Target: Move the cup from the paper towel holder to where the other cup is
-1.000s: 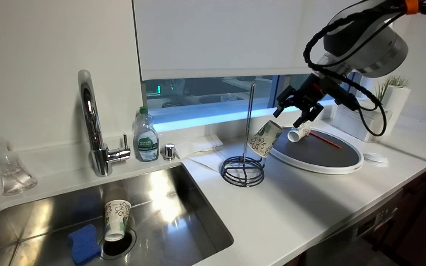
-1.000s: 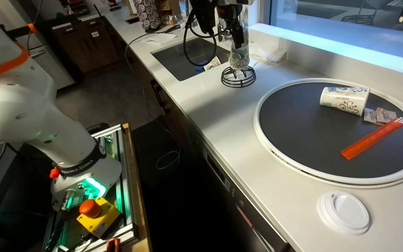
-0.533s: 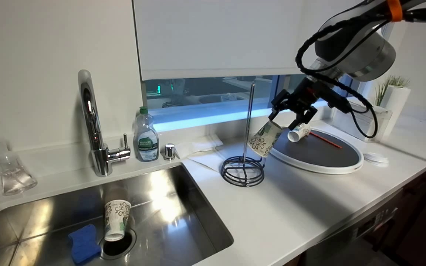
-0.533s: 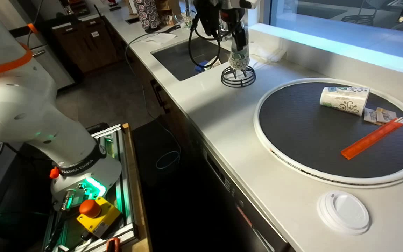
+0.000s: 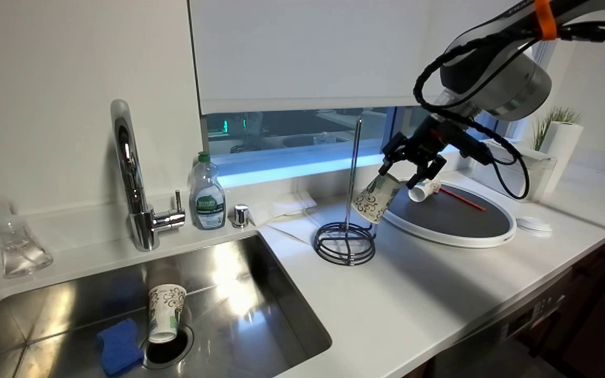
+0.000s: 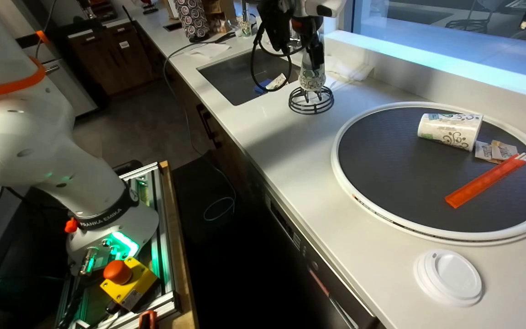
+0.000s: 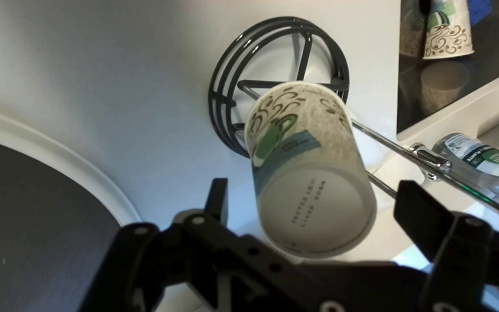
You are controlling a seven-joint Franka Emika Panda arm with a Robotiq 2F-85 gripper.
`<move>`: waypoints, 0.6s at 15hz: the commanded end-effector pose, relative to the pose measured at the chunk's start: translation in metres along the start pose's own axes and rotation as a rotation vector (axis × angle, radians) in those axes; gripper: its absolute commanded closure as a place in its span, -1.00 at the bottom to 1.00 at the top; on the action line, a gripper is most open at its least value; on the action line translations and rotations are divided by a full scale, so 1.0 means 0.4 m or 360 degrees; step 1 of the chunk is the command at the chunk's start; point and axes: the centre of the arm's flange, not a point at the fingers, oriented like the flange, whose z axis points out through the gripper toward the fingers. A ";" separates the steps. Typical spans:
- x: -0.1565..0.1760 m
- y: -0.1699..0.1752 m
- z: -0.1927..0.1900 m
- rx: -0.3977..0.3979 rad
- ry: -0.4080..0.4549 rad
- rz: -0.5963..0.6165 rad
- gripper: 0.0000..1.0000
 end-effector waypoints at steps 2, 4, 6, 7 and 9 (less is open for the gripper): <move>0.019 0.005 0.018 0.0016 0.0032 0.0027 -0.16; 0.024 0.000 0.014 0.0023 0.0039 0.0025 0.15; 0.027 0.002 0.013 0.0023 0.0042 0.0026 0.20; 0.028 0.002 0.013 0.0024 0.0042 0.0026 0.20; 0.029 0.003 0.011 0.0023 0.0044 0.0026 0.20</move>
